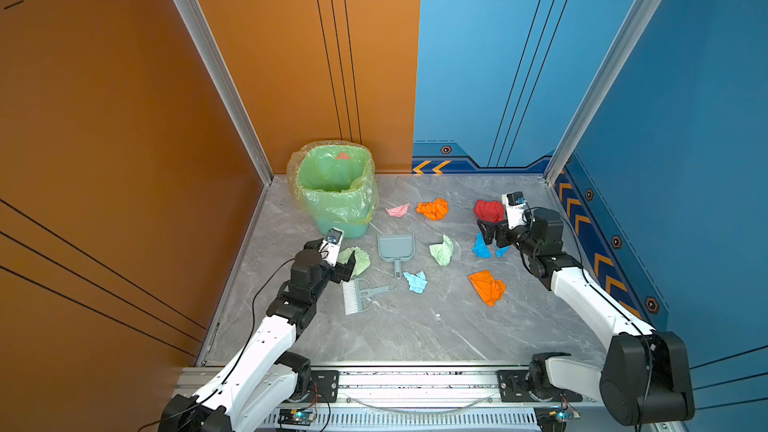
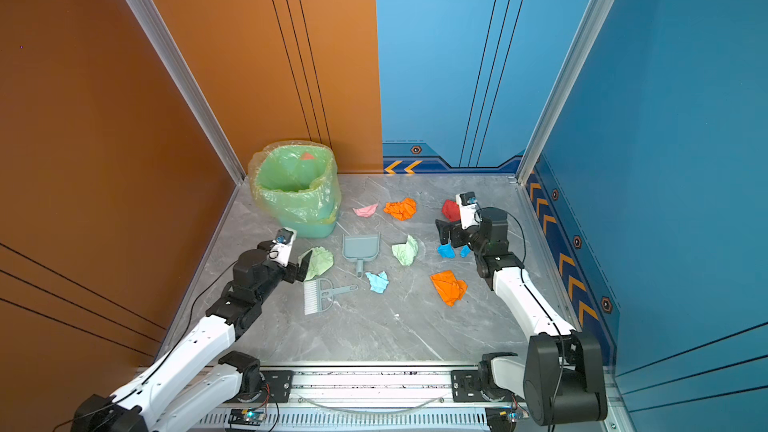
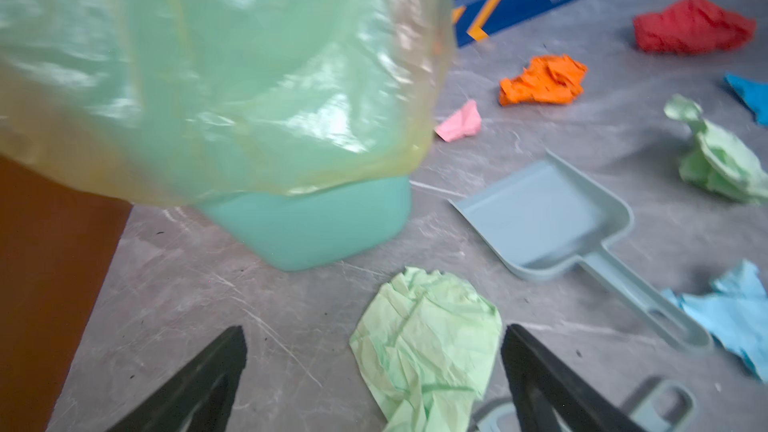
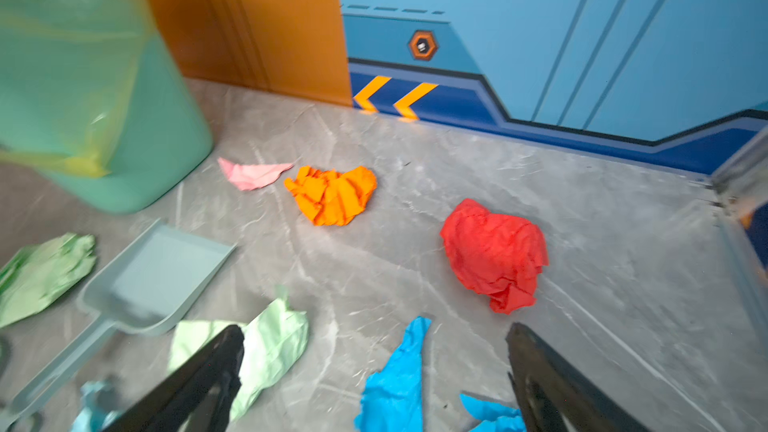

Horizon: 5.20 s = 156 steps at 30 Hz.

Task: Sweep away the paper scraps from the table
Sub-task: 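Reach the left gripper over the brush handle while the right nears the dustpan, then lower the left gripper and close it on the hand brush handle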

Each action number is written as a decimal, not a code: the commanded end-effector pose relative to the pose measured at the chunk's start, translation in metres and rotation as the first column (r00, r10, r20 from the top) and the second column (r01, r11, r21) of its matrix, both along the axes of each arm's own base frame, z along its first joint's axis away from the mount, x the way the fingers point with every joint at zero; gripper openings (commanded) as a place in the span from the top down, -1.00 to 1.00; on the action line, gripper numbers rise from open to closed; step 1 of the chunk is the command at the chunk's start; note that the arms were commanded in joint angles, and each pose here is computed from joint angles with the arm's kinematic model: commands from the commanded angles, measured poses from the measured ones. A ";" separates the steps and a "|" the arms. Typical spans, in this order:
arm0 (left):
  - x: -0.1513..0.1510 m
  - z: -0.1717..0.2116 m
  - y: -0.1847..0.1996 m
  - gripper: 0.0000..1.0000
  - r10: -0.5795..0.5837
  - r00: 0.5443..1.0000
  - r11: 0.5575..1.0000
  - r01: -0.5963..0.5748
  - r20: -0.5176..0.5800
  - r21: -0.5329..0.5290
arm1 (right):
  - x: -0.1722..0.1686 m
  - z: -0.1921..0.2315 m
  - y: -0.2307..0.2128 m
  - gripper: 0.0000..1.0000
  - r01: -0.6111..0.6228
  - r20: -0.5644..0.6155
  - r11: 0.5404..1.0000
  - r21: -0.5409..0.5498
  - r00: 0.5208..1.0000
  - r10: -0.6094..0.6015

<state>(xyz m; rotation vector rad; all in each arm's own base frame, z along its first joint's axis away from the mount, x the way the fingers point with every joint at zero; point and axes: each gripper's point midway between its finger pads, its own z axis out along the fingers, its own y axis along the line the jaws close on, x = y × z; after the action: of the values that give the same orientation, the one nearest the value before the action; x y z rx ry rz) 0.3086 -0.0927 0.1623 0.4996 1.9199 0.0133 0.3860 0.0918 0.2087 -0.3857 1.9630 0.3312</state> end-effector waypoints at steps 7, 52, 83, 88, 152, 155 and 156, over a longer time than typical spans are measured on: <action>-0.024 -0.013 -0.038 -0.95 -0.213 0.965 0.948 0.243 -0.155 0.205 | -0.068 -0.006 0.081 -0.99 -0.373 -0.224 0.927 -0.033 0.907 0.356; -0.054 -0.084 -0.061 -0.96 -0.479 0.672 0.652 0.703 -0.565 0.284 | -0.098 -0.016 0.148 -1.00 -0.549 -0.238 0.836 -0.014 0.814 0.530; -0.059 -0.109 -0.063 -0.92 -0.445 0.566 0.588 0.769 -0.694 0.250 | -0.101 -0.018 0.141 -1.00 -0.535 -0.227 0.844 -0.043 0.828 0.513; -0.060 -0.115 -0.061 -0.88 -0.432 0.550 0.583 0.775 -0.715 0.244 | -0.100 -0.019 0.142 -1.00 -0.532 -0.231 0.846 -0.041 0.829 0.510; -0.068 -0.141 -0.064 -0.29 -0.398 0.382 0.571 0.815 -0.834 0.101 | -0.097 -0.023 0.141 -1.00 -0.524 -0.227 0.851 -0.033 0.833 0.504; -0.069 -0.141 -0.065 -0.24 -0.396 0.376 0.573 0.814 -0.837 0.095 | -0.097 -0.022 0.142 -1.00 -0.523 -0.224 0.851 -0.033 0.834 0.504; -0.069 -0.141 -0.065 -0.23 -0.395 0.374 0.574 0.814 -0.839 0.093 | -0.097 -0.021 0.142 -1.00 -0.523 -0.224 0.852 -0.032 0.834 0.504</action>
<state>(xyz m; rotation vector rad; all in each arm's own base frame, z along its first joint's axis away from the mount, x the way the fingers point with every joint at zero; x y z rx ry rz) 0.2465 -0.1559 0.0205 1.8805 2.3413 -0.1854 0.2871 0.2338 0.1843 -0.9970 2.0745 0.6583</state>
